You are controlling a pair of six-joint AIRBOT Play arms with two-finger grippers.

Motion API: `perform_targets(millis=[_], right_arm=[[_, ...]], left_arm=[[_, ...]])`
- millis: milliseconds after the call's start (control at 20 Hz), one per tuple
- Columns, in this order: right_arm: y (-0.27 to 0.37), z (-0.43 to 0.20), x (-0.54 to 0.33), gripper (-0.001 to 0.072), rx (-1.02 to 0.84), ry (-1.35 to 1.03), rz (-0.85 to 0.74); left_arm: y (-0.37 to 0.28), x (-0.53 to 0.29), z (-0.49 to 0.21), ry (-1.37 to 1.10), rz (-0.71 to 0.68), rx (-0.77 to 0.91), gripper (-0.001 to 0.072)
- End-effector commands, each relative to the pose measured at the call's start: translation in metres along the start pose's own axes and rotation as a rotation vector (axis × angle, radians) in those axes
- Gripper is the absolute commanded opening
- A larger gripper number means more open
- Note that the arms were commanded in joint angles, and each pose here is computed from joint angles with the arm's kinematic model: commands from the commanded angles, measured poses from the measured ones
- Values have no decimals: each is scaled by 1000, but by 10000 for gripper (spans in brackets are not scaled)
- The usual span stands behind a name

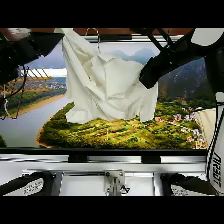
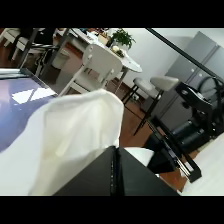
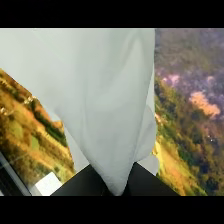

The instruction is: Fold the shirts.

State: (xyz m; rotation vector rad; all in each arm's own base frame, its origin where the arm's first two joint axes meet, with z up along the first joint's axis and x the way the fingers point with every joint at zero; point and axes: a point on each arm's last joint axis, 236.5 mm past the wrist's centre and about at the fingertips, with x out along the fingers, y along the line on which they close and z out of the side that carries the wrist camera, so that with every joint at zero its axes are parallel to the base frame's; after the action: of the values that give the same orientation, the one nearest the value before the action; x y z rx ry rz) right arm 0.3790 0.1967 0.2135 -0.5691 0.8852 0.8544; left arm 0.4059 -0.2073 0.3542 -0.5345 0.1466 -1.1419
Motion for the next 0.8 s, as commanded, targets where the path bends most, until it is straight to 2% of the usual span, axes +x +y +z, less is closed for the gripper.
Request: perform_targets(millis=[0, 300, 550, 600, 700, 750], right_arm=[[-10, 17, -13, 87, 101, -78, -78], [-10, 35, -56, 87, 107, -209, -155], [9, 43, -81, 87, 124, -282, -122], [14, 46, -86, 86, 128, -299, -108], [26, 52, -92, 86, 138, -332, -66], [31, 54, -95, 86, 144, -345, -52]], left_arm=[[-18, 2, -9, 120, 27, 35, 55], [38, -29, -64, 388, 299, 28, 55], [55, -35, -77, 439, 352, 28, 57], [58, -36, -79, 444, 358, 20, 86], [55, -32, -77, 432, 347, 16, 367], [50, -27, -74, 413, 329, 9, 473]])
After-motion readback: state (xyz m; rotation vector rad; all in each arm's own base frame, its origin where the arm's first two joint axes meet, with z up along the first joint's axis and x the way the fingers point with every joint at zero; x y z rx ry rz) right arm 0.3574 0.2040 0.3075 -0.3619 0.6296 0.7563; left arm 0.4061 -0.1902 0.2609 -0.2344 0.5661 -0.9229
